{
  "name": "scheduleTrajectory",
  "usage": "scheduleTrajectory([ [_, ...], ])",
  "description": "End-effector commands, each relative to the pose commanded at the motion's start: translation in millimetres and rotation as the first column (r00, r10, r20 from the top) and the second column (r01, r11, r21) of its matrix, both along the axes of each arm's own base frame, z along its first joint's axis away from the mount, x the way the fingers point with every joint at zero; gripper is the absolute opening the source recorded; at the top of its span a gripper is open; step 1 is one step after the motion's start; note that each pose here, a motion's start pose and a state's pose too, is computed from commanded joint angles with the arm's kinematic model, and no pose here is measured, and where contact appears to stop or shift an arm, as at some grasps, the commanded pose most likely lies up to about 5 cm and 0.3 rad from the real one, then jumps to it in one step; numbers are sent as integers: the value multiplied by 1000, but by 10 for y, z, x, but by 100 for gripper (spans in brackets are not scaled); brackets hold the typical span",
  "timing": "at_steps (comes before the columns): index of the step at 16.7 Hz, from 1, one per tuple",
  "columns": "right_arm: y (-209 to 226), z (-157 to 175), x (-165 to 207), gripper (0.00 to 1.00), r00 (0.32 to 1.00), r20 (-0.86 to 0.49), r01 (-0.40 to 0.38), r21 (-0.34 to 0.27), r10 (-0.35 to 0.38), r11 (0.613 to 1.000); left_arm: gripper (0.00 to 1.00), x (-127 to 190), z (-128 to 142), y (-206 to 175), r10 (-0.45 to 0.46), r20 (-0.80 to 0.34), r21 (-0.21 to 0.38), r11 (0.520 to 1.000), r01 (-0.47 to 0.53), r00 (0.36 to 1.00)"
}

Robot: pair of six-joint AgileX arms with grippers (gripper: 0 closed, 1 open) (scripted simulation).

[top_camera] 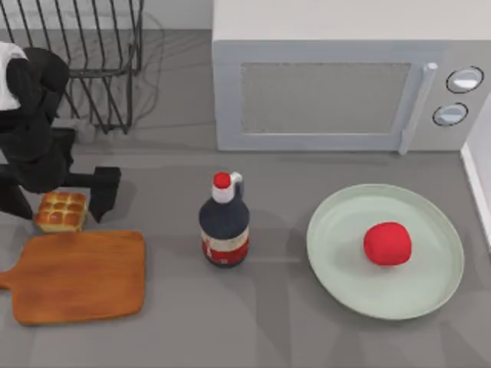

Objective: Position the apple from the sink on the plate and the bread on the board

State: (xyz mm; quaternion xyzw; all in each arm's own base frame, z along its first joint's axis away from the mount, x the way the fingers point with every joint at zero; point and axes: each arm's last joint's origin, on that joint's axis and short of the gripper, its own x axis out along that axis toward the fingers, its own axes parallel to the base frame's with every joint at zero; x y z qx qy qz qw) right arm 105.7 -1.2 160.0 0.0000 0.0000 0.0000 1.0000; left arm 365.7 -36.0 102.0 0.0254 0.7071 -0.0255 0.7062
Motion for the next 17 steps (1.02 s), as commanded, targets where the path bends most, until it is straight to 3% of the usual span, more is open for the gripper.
scheduleTrajectory([
  [9,0,0,0,100,1000,0,0,0,0,1000,2,0,0,0,0,0,0,1000,0,1000],
  [17,0,0,0,100,1000,0,0,0,0,1000,0,0,0,0,0,0,0,1000,0,1000],
])
